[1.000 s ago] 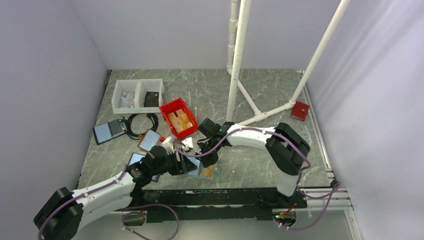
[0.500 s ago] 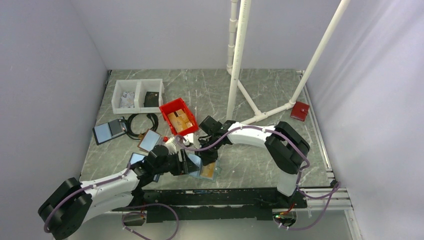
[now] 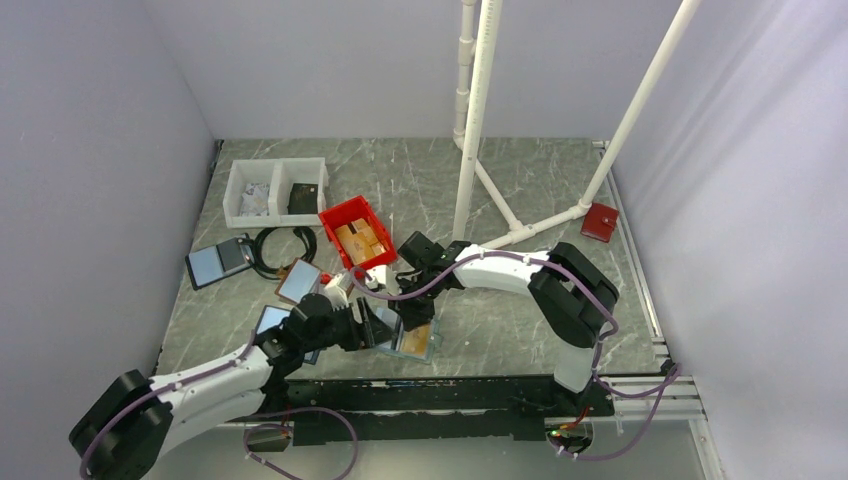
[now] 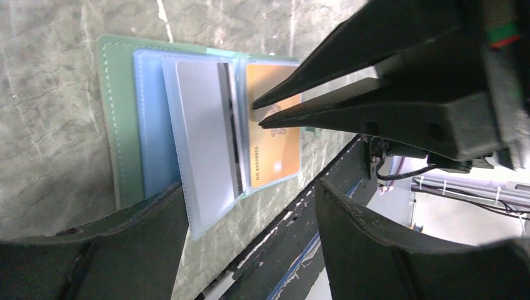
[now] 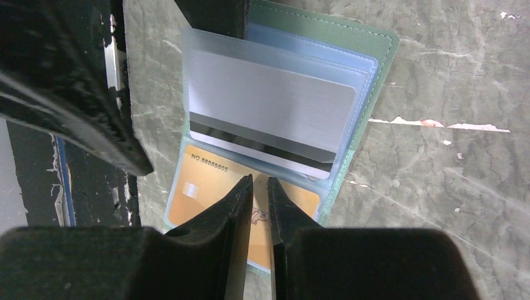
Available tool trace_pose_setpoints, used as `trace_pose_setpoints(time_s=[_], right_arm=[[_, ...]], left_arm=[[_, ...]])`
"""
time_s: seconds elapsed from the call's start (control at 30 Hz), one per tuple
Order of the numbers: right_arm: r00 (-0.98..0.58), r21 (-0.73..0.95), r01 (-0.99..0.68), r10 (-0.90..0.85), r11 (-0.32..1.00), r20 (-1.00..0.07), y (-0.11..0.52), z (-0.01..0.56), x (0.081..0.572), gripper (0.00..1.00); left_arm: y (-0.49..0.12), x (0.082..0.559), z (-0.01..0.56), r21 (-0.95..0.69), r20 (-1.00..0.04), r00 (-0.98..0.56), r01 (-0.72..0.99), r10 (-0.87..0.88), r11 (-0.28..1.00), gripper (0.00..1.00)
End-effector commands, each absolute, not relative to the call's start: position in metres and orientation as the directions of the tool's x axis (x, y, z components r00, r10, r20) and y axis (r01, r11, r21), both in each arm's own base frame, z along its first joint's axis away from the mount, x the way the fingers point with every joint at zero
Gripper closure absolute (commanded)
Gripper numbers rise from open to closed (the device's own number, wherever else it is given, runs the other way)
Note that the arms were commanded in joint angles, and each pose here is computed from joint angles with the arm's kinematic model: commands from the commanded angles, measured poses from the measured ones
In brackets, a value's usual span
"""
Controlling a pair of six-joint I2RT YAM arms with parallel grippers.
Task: Take the credit cards out of the card holder
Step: Pick up the card holder from the center of the board.
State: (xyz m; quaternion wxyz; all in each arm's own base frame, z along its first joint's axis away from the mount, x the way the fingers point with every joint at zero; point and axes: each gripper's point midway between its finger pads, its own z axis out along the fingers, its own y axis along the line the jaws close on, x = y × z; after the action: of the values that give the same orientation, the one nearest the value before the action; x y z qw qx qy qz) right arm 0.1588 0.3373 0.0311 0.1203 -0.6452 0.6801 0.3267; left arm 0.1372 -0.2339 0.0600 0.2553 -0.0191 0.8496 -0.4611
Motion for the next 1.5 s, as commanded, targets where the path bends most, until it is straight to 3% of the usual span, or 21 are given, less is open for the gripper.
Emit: trace_pose_setpoints(time_s=[0.0, 0.07, 0.17, 0.33, 0.53, 0.63, 0.73, 0.8, 0.9, 1.07, 1.13, 1.2, 1.3, 1.47], right_arm=[[-0.146, 0.294, -0.954, -0.779, -0.051, -0.61, 0.346, 0.037, 0.163, 0.82], [-0.145, 0.294, -0.954, -0.776, -0.055, -0.614, 0.346, 0.039, 0.163, 0.82], [-0.136, 0.286, -0.956, -0.768, -0.064, -0.625, 0.345, 0.045, 0.165, 0.82], [-0.064, 0.218, -0.97, -0.745, -0.111, -0.664, 0.341, 0.068, 0.168, 0.83], [0.068, 0.096, -0.976, -0.692, -0.196, -0.719, 0.333, 0.107, 0.164, 0.83], [0.155, -0.007, -0.975, -0.658, -0.221, -0.737, 0.324, 0.131, 0.166, 0.83], [0.182, -0.097, -0.982, -0.659, -0.164, -0.73, 0.312, 0.146, 0.183, 0.77], [0.092, -0.038, -0.995, -0.666, -0.095, -0.74, 0.302, 0.148, 0.197, 0.67], [-0.029, 0.104, -0.992, -0.649, -0.077, -0.76, 0.3, 0.161, 0.194, 0.65], [0.046, -0.053, -0.999, -0.59, -0.005, -0.806, 0.293, 0.184, 0.205, 0.62], [0.045, -0.054, -0.999, -0.56, -0.002, -0.827, 0.291, 0.191, 0.203, 0.55], [-0.007, 0.031, -0.999, -0.523, -0.037, -0.853, 0.292, 0.193, 0.194, 0.45], [-0.095, 0.164, -0.982, -0.494, -0.097, -0.864, 0.296, 0.192, 0.179, 0.44], [-0.238, 0.297, -0.953, -0.474, -0.053, -0.848, 0.306, 0.182, 0.177, 0.41]], left_arm=[[-0.24, 0.141, 0.06, -0.805, -0.407, -0.874, 0.204, -0.268, 0.557, 0.26], [-0.242, 0.141, 0.057, -0.803, -0.397, -0.879, 0.195, -0.262, 0.563, 0.32], [-0.242, 0.144, 0.052, -0.798, -0.384, -0.884, 0.172, -0.267, 0.578, 0.52], [-0.237, 0.148, 0.048, -0.782, -0.382, -0.879, 0.143, -0.285, 0.607, 0.67], [-0.237, 0.153, 0.049, -0.783, -0.406, -0.864, 0.16, -0.299, 0.601, 1.0], [-0.239, 0.154, 0.056, -0.784, -0.447, -0.847, 0.217, -0.286, 0.581, 1.0], [-0.242, 0.156, 0.068, -0.775, -0.507, -0.817, 0.294, -0.274, 0.559, 1.0], [-0.242, 0.159, 0.077, -0.763, -0.548, -0.792, 0.34, -0.271, 0.55, 1.0], [-0.242, 0.163, 0.09, -0.743, -0.6, -0.751, 0.396, -0.276, 0.539, 1.0], [-0.245, 0.169, 0.111, -0.73, -0.657, -0.685, 0.472, -0.315, 0.495, 1.0], [-0.248, 0.17, 0.12, -0.725, -0.673, -0.663, 0.503, -0.328, 0.47, 1.0], [-0.25, 0.171, 0.126, -0.715, -0.689, -0.645, 0.532, -0.33, 0.454, 1.0], [-0.254, 0.174, 0.138, -0.691, -0.719, -0.608, 0.578, -0.335, 0.434, 1.0], [-0.255, 0.177, 0.159, -0.643, -0.765, -0.529, 0.648, -0.366, 0.407, 1.0]])
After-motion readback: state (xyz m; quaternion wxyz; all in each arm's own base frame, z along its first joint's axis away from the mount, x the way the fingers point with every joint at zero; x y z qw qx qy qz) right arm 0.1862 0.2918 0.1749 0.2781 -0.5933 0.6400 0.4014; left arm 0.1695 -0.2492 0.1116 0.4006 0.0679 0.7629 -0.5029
